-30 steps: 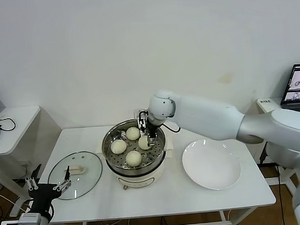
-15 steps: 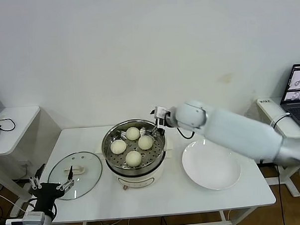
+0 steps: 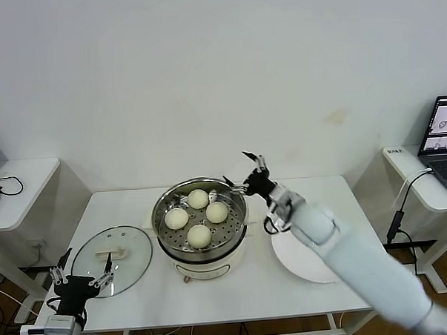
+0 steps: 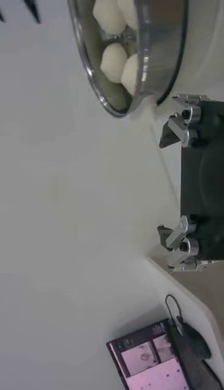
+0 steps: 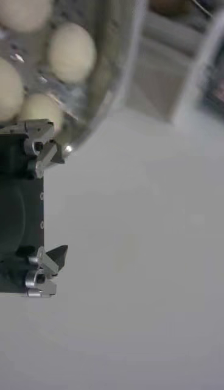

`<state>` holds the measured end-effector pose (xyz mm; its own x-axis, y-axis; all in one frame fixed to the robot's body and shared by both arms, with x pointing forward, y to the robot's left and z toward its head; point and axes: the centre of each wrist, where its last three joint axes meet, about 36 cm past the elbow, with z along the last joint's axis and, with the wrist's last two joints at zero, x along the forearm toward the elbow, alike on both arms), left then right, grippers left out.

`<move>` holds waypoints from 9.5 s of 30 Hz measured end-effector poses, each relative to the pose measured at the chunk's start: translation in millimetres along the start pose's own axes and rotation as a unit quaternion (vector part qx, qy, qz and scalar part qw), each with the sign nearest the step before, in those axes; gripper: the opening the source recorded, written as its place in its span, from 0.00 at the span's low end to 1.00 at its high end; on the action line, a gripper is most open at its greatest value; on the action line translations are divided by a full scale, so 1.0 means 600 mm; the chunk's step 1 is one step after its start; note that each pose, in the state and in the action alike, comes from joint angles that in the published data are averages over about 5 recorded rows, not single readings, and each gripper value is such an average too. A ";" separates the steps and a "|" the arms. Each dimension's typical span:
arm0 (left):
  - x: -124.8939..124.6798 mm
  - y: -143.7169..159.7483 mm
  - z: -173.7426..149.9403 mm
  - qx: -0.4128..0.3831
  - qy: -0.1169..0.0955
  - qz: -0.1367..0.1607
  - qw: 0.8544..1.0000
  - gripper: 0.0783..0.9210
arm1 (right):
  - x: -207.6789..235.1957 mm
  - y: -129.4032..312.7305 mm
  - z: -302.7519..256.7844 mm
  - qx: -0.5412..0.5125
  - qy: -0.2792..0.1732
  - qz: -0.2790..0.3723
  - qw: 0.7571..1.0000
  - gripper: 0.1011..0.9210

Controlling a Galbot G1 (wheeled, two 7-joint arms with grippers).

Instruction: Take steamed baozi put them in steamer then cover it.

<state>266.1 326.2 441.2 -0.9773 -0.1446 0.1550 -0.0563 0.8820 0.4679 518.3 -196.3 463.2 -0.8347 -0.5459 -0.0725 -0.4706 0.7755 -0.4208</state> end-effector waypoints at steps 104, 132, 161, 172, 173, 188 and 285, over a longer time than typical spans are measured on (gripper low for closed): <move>-0.350 0.057 0.265 -0.557 -0.037 0.066 0.827 0.22 | 0.522 0.169 0.146 -0.147 0.155 0.291 0.933 0.88; -0.252 0.179 0.123 -0.544 -0.018 -0.054 0.837 0.09 | 0.479 0.176 0.148 -0.142 0.135 0.244 0.950 0.88; -0.245 -0.037 -0.153 -0.474 -0.099 -0.015 0.875 0.09 | 0.444 0.209 0.159 -0.121 0.143 0.214 0.959 0.88; -0.266 -0.146 -0.197 -0.468 -0.131 0.012 0.874 0.09 | 0.433 0.233 0.162 -0.121 0.148 0.199 0.961 0.88; -0.268 -0.155 -0.199 -0.469 -0.133 0.014 0.873 0.09 | 0.433 0.235 0.162 -0.122 0.149 0.197 0.961 0.88; -0.292 -0.242 -0.194 -0.498 -0.144 0.037 0.855 0.09 | 0.434 0.240 0.160 -0.126 0.150 0.192 0.962 0.88; 0.041 -0.111 -0.006 0.134 -0.058 0.043 0.988 0.88 | 0.458 0.258 0.131 -0.141 0.158 0.147 0.966 0.88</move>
<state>246.6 262.4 417.0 -0.9967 -0.0252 0.0769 -0.0087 0.9780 0.2084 238.3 -251.1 307.1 -0.9686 -0.2002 0.1475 -0.2228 0.9621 -0.1573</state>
